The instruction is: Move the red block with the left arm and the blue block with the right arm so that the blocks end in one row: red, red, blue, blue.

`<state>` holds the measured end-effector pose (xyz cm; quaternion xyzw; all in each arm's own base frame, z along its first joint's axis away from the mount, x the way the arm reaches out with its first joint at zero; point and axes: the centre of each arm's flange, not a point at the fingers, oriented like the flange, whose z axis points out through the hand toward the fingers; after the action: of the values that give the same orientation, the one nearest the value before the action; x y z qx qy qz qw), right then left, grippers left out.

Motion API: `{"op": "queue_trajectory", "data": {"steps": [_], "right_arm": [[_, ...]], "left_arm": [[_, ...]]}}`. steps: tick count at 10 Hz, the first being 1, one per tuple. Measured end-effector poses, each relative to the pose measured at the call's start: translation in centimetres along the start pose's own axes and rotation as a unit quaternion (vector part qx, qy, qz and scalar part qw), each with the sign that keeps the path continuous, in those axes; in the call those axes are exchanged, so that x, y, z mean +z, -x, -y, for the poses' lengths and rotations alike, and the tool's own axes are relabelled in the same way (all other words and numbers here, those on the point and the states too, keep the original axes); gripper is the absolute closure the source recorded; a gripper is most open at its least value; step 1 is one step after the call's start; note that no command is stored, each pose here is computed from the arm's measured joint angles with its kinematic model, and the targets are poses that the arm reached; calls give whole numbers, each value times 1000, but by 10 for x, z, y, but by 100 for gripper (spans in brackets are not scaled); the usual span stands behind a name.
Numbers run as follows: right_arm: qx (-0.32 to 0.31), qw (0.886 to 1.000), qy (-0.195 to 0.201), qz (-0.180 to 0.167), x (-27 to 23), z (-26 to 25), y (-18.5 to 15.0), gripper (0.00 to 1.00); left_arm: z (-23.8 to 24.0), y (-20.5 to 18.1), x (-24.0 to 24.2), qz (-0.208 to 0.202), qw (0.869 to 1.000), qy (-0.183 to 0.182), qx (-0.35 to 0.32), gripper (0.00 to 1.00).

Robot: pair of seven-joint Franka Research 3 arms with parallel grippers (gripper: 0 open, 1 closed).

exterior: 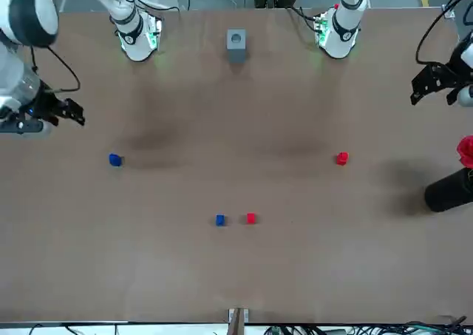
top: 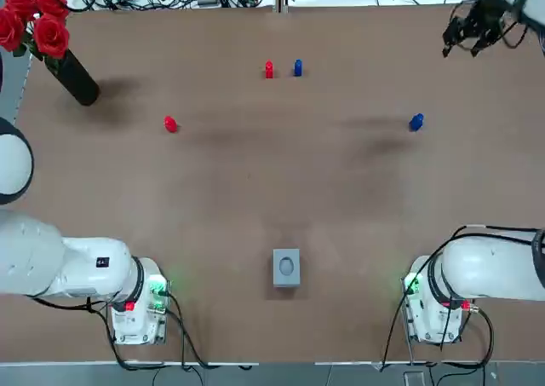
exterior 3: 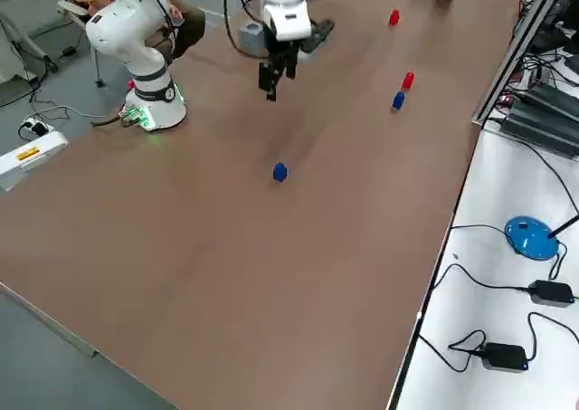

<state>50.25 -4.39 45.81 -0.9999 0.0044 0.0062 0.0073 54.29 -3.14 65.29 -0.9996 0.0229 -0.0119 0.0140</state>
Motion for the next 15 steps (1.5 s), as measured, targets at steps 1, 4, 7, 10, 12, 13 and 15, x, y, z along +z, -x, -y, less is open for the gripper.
{"op": "queue_trajectory", "data": {"steps": [1,4,7,10,12,13,15], "right_arm": [[2,1000,1,-14,29,-1,4,0],[11,1000,0,-26,96,-3,3,0],[15,1000,4,-15,156,-5,-9,2],[16,1000,11,-14,209,-7,-9,5],[17,1000,12,-6,225,-8,-5,9],[17,1000,12,-5,226,-9,-4,14],[21,1000,12,-1,229,-12,-2,28]], "left_arm": [[0,-4,9,-3,1000,0,0,1],[-4,-16,62,-4,1000,1,4,1],[-10,-17,124,1,1000,1,7,1],[-13,-13,185,-15,1000,3,10,1],[-14,-11,218,-10,1000,4,10,2],[-14,-14,230,-10,1000,5,11,2],[-15,-21,251,-14,1000,6,11,2]]}}
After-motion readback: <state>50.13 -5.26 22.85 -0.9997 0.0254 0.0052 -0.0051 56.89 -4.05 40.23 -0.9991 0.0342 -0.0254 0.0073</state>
